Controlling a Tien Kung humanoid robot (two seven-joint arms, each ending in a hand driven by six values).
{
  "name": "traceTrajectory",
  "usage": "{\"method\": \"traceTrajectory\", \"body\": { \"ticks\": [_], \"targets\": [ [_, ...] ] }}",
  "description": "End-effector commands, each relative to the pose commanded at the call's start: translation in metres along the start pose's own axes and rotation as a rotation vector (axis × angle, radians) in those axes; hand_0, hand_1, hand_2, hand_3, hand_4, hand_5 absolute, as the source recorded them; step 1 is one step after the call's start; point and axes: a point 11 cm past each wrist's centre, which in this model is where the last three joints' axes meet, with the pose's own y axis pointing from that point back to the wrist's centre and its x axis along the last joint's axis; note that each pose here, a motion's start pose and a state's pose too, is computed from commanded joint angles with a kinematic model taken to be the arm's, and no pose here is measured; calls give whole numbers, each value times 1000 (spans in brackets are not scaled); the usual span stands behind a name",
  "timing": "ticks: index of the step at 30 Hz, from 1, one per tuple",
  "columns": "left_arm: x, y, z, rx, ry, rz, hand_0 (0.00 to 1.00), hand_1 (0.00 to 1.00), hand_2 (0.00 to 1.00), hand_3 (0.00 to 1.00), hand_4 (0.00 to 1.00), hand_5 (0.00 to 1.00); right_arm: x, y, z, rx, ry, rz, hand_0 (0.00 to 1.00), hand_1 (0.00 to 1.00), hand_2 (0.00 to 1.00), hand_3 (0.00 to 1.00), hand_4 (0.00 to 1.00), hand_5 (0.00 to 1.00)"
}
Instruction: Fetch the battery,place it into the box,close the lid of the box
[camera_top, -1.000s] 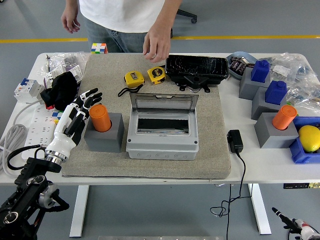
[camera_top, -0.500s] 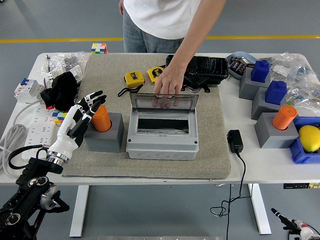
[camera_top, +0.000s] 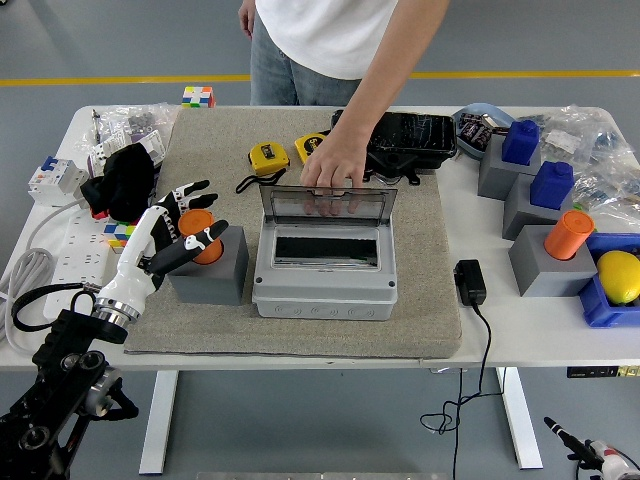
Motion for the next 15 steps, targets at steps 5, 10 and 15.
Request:
{"method": "traceTrajectory", "body": {
  "ticks": [5,10,15],
  "targets": [
    [-3,-2,1,6,-22,-8,717,793,691,732,998,8,1,0,-1,2,-1,2,902,883,819,859,998,998],
    [-5,-4,1,9,-43,0,711,784,672,711,998,70,-1,0,-1,1,-1,-1,901,882,819,859,998,998],
    [-4,-5,0,8,-42,11,711,784,672,711,998,70,-2,0,-1,2,1,-3,901,882,819,859,998,998]
  ]
}}
